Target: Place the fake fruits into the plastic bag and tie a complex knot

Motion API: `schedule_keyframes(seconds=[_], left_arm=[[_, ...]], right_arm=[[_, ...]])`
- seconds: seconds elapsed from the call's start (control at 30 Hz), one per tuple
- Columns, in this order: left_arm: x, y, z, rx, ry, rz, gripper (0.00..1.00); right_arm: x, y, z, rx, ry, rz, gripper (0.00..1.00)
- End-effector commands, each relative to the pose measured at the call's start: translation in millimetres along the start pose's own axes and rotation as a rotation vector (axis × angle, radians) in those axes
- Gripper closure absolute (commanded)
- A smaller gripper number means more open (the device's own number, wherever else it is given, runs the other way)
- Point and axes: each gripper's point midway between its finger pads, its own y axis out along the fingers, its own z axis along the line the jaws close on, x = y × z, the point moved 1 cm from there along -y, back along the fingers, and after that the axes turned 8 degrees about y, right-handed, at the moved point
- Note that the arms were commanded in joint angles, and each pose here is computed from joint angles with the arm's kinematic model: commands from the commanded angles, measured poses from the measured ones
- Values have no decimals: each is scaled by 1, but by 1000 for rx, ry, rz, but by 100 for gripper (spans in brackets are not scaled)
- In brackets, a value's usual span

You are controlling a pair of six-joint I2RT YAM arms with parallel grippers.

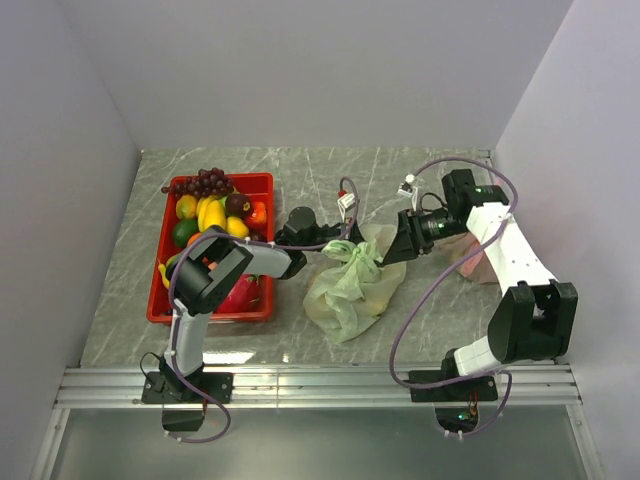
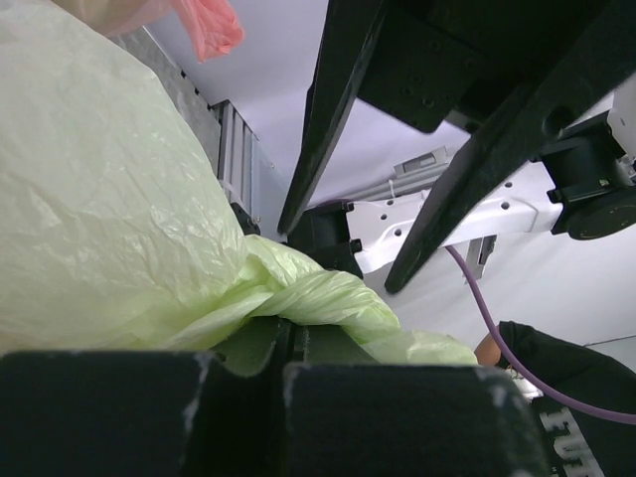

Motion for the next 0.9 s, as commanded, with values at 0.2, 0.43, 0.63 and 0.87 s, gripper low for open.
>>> schedule_keyframes(seconds=[0.2, 0.43, 0.63, 0.87], left_arm=[[10, 10, -16, -41, 91, -12, 99], [8, 9, -15, -34, 92, -9, 100], [6, 5, -13, -26, 92, -10, 100], [2, -12, -4, 18, 86, -1, 79]], right_arm=[[6, 22, 2, -40, -56, -4, 52], [14, 20, -1, -80, -70, -29, 76], [14, 17, 5, -45, -67, -19, 100], [18, 9, 8, -31, -92, -15, 100]])
